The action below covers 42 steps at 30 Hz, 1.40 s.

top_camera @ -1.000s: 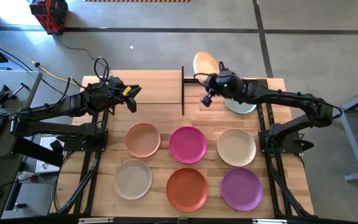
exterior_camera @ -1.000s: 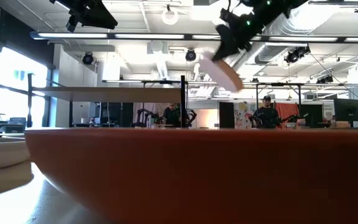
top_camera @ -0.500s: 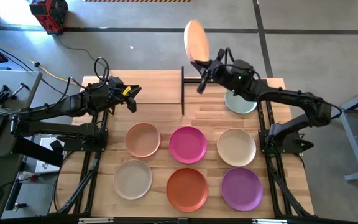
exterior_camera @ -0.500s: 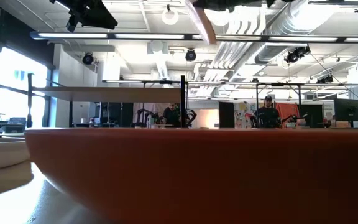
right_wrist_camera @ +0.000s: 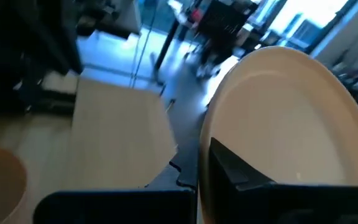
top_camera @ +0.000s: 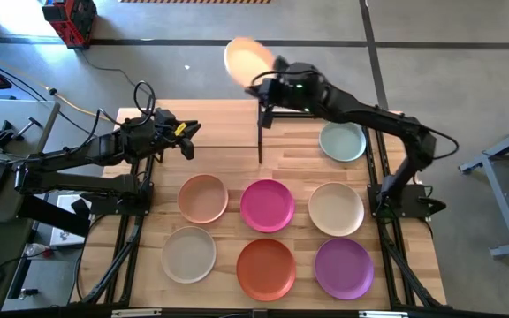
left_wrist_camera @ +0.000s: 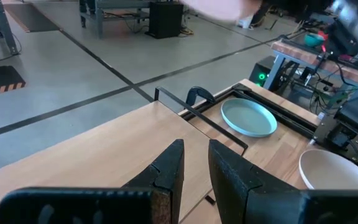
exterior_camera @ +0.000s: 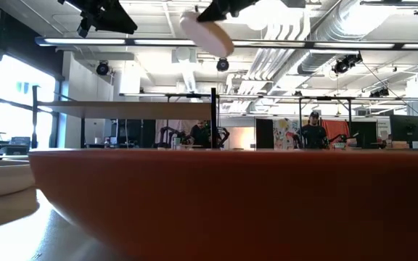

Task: Place and stack plates onto a shelf
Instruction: Put the light orange plate on the shelf

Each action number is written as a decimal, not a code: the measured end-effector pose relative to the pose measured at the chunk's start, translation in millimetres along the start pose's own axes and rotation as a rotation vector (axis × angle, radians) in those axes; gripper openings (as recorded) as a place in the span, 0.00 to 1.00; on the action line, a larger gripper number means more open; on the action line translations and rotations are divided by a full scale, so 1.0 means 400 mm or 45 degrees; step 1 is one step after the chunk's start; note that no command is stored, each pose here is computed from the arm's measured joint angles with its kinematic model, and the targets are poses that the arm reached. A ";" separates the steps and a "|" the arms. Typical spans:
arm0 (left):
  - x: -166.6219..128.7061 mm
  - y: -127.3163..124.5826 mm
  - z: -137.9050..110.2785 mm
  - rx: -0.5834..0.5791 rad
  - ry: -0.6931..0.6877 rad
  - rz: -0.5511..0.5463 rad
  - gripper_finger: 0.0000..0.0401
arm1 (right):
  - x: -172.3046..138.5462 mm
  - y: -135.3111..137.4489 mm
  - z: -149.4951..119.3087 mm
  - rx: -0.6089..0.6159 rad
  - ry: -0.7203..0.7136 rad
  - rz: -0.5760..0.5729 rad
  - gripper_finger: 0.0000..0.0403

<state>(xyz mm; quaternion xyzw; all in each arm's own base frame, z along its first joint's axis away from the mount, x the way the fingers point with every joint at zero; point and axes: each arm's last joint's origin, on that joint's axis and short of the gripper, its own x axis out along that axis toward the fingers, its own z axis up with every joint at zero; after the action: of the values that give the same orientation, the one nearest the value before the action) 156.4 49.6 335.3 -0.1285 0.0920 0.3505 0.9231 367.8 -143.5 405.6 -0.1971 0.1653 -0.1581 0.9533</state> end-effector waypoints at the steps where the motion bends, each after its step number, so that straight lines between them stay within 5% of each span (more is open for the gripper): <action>1: 0.000 0.000 0.000 0.000 0.000 0.000 0.16 | 0.015 0.007 -0.003 -0.002 0.031 0.042 0.00; 14: 0.000 0.002 -0.006 0.016 0.029 0.010 0.16 | 0.152 0.143 -0.076 -0.109 0.298 0.372 0.00; 42: 0.000 0.004 -0.012 0.031 0.057 0.020 0.16 | 0.241 0.229 -0.184 -0.115 0.522 0.486 0.00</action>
<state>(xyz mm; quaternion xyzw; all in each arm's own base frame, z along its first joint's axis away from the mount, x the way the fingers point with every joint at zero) 155.0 49.3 330.6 -0.1246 0.1180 0.3534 0.9196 448.1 -122.8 278.1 -0.1686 0.3958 -0.0048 0.9027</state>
